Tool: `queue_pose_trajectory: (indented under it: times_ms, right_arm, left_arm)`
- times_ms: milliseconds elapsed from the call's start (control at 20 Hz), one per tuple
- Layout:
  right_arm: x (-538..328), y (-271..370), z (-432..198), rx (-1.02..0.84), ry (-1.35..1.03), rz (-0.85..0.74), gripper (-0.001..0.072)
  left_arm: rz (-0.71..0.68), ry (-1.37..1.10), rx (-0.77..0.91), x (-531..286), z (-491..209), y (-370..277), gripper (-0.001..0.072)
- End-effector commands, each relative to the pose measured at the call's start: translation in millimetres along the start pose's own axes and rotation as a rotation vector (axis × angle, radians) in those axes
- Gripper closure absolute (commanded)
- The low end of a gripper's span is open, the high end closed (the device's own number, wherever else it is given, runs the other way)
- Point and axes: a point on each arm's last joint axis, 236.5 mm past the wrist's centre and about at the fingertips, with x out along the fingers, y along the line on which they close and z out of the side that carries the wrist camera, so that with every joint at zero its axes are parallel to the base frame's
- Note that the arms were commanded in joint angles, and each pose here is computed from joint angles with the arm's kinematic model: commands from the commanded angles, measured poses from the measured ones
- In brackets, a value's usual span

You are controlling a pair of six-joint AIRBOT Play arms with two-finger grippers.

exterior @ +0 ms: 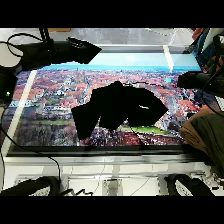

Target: Fold the clothes and pants, and hang the long-sleeved shirts on hangers.

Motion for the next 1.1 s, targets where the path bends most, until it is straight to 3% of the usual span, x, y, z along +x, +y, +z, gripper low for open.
queue_pose_trajectory:
  times_ms: [0,650,1050]
  right_arm:
    - [0,0,0,0.000,0.000,0.001,0.0689]
    - [-1,3,8,0.014,-0.033,0.010,0.0688]
    - [-19,41,-84,-0.082,0.352,0.193,0.0689]
  left_arm:
    - [0.001,-0.001,0.000,0,0,0,0.0290]
    - [0.001,-0.001,0.000,0,0,0,0.0290]
    - [0.001,0.000,0.000,-1,0,0,0.0289]
